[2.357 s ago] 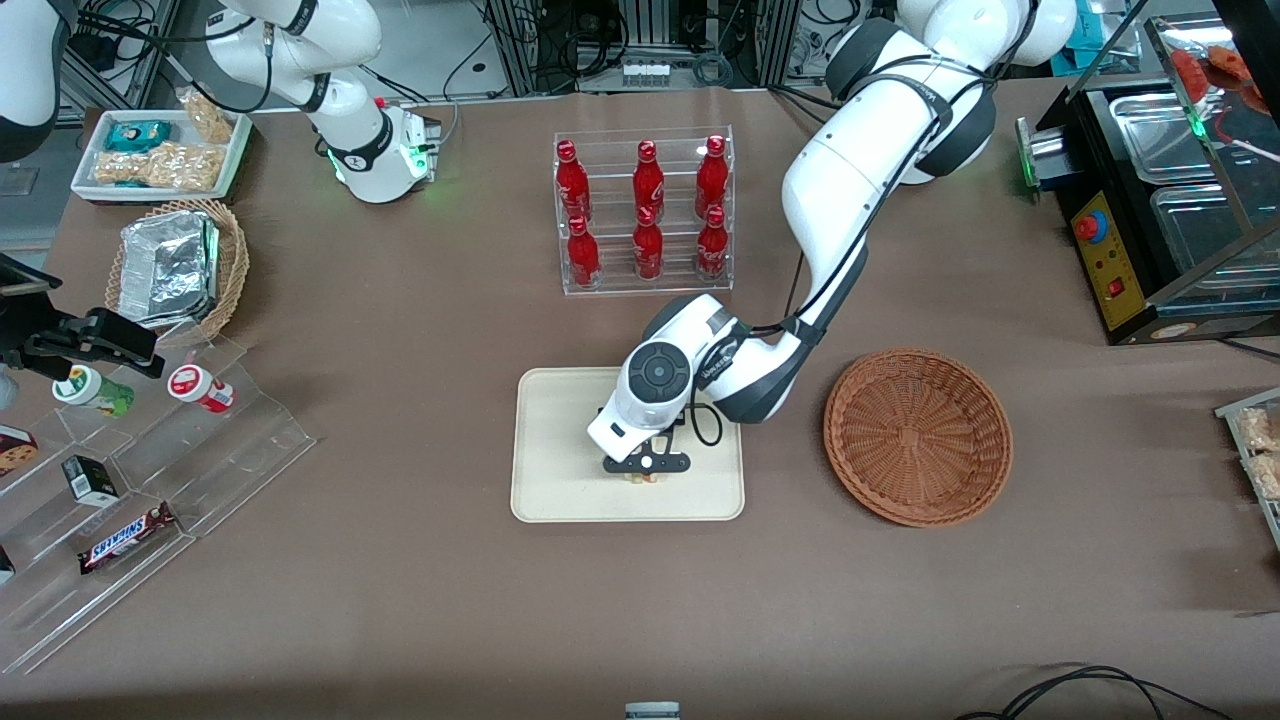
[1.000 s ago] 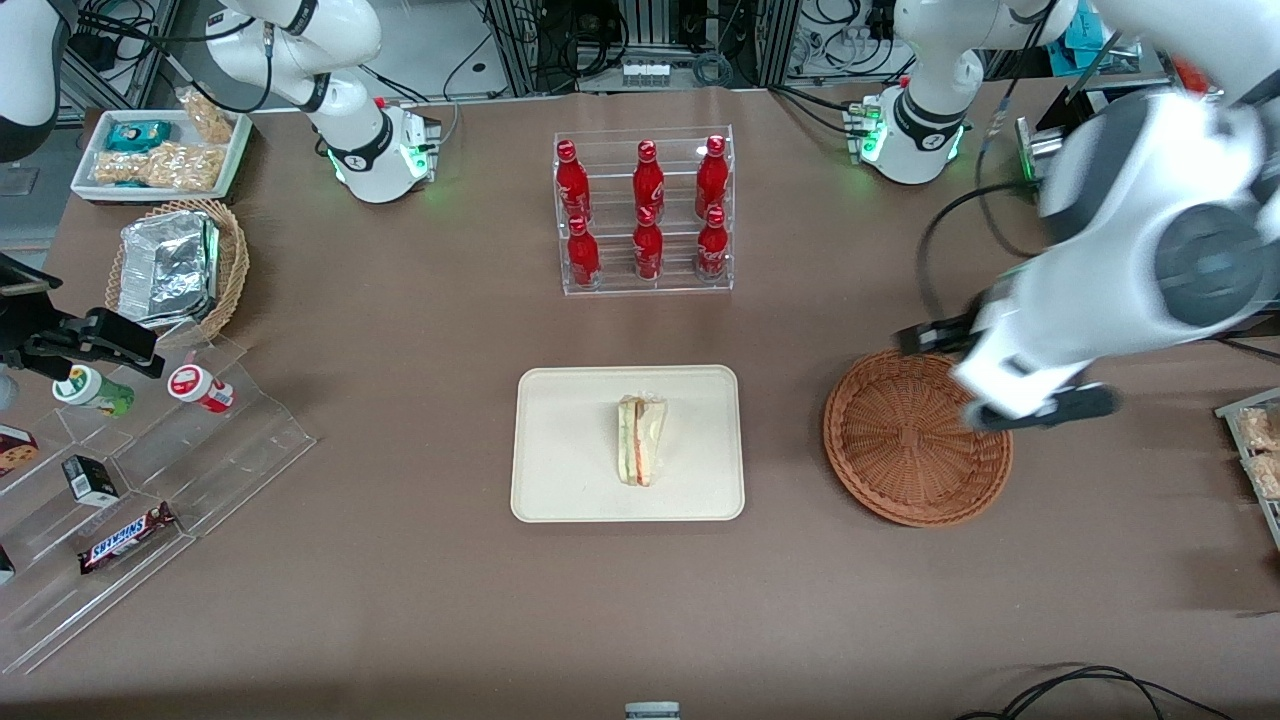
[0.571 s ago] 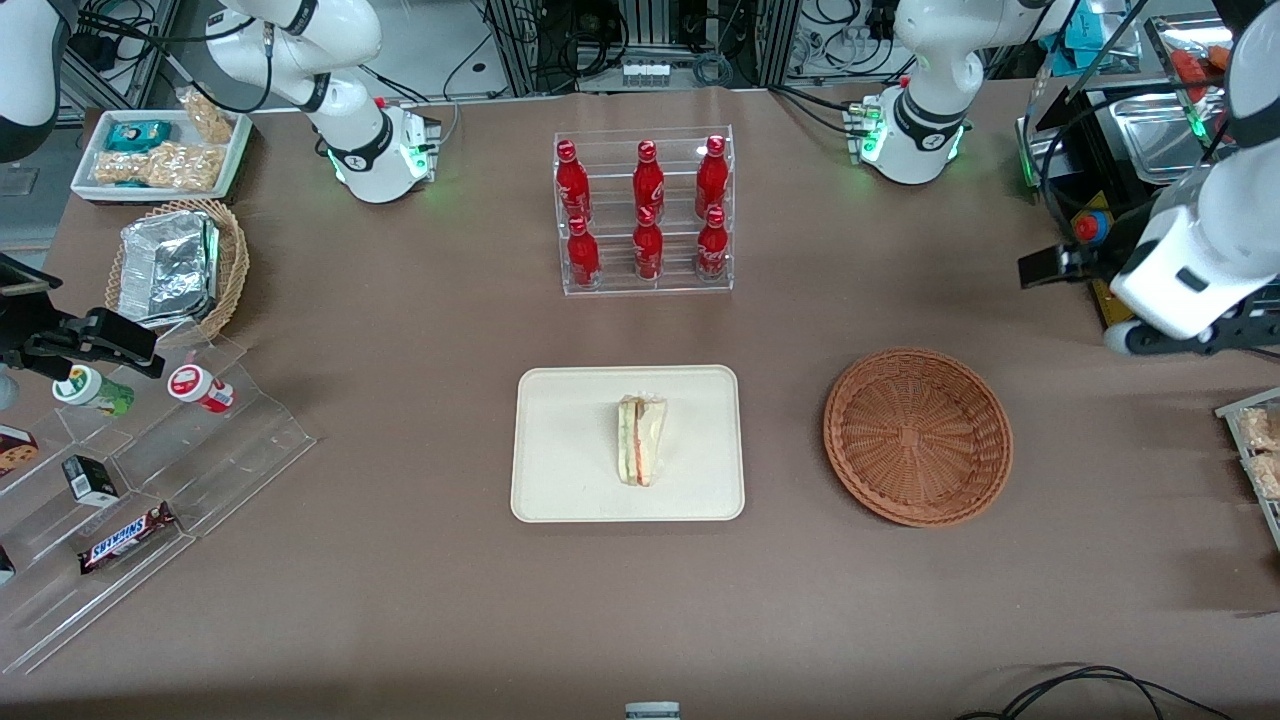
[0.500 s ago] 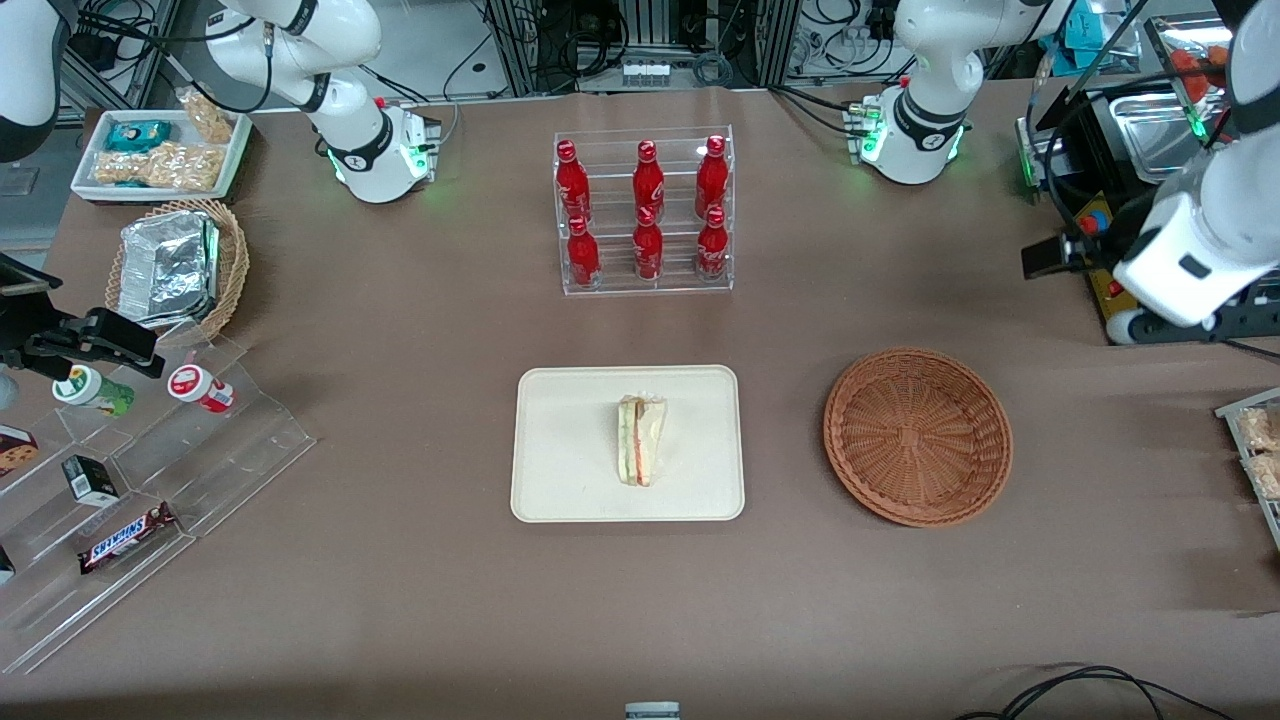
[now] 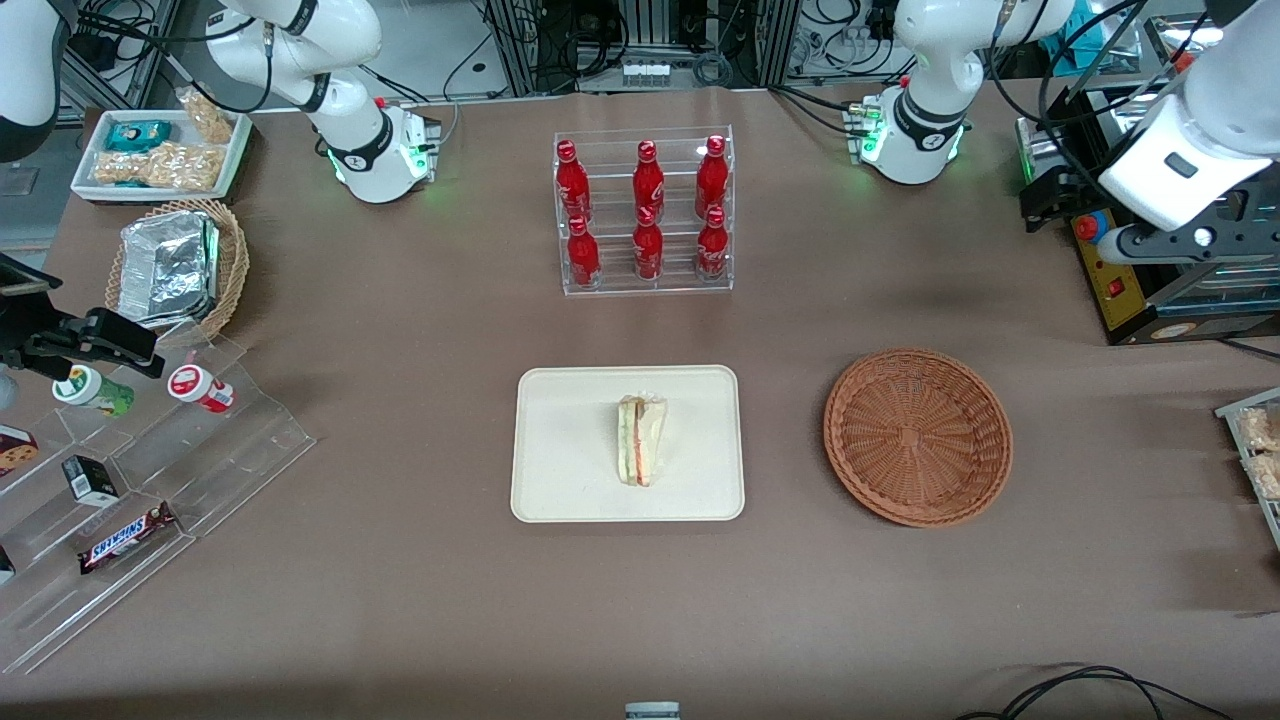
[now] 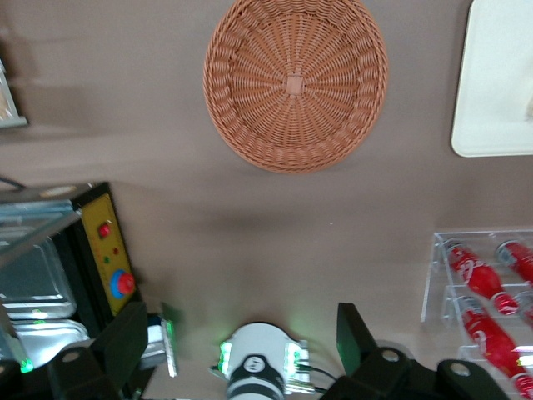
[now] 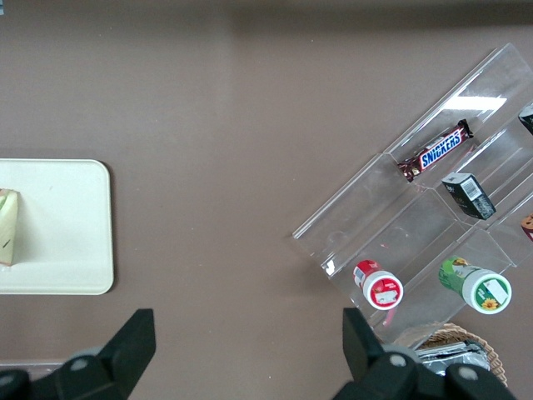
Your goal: Place sandwich from basket to tray
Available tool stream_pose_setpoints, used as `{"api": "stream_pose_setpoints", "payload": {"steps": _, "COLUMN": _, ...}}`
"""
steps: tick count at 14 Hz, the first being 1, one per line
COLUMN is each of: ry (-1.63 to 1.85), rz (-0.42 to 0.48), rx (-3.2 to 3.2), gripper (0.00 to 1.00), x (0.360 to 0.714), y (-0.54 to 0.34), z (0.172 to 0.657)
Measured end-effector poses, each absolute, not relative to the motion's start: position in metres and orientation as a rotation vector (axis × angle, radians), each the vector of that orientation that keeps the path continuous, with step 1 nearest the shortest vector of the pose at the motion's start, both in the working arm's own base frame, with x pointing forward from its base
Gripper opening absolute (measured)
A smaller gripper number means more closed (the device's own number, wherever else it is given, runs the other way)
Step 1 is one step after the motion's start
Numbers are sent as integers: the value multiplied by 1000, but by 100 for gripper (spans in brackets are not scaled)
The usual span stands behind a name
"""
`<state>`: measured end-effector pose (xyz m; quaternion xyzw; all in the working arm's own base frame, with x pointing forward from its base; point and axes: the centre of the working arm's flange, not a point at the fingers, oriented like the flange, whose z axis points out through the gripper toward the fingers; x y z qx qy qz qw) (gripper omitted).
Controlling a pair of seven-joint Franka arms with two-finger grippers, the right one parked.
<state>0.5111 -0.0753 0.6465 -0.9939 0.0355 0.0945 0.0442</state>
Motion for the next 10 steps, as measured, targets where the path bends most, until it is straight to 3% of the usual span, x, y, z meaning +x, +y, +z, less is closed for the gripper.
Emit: {"api": "stream_pose_setpoints", "payload": {"steps": 10, "ry": 141, "rz": 262, "rx": -3026, "gripper": 100, "x": 514, "y": -73, "z": 646}}
